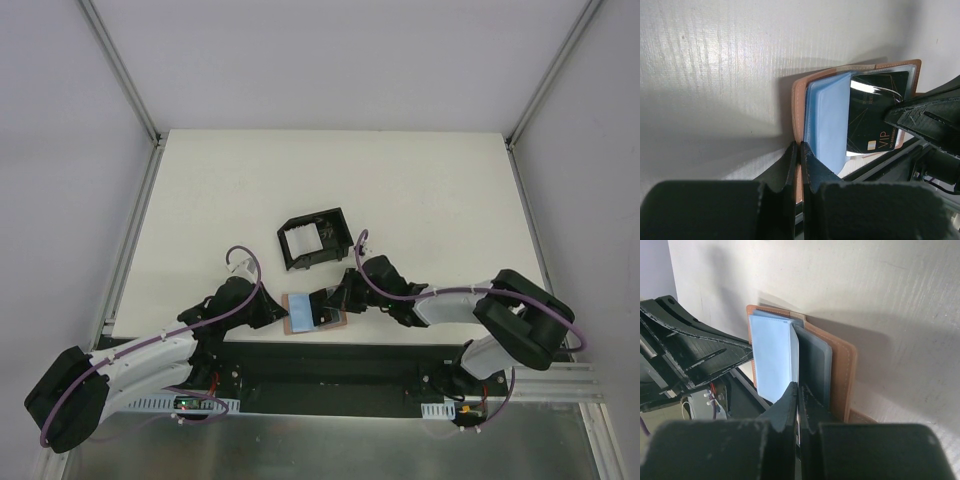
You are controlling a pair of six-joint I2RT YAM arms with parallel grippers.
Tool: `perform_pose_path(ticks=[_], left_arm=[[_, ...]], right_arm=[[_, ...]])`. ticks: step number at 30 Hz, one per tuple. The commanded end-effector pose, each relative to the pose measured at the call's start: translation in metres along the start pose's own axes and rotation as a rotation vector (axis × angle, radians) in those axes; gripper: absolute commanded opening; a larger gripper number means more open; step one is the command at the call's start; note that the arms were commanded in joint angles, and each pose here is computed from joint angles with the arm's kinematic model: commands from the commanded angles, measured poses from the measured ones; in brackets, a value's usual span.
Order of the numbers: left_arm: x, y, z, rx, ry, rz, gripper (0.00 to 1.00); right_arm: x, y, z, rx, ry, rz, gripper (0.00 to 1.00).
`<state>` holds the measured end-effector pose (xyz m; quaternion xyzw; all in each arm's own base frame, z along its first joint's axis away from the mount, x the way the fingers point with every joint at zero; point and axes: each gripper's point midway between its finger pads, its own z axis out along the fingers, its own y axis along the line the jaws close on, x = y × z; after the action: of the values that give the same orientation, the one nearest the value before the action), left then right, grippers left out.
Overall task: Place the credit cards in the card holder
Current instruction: Insert the credit card into the card holder.
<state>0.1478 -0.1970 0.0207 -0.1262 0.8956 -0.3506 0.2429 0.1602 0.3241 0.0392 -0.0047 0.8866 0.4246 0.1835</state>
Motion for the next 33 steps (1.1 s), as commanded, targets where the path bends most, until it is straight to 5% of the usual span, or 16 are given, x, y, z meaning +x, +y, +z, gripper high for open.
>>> perform_pose_path(ticks=[1, 33], left_arm=[[0.001, 0.000, 0.001, 0.007, 0.000, -0.005, 0.00], [0.003, 0.002, 0.000, 0.009, 0.006, -0.008, 0.00]], right_arm=[[0.003, 0.003, 0.005, -0.025, 0.005, 0.014, 0.00], [0.001, -0.030, 0.000, 0.075, -0.018, -0.012, 0.00]])
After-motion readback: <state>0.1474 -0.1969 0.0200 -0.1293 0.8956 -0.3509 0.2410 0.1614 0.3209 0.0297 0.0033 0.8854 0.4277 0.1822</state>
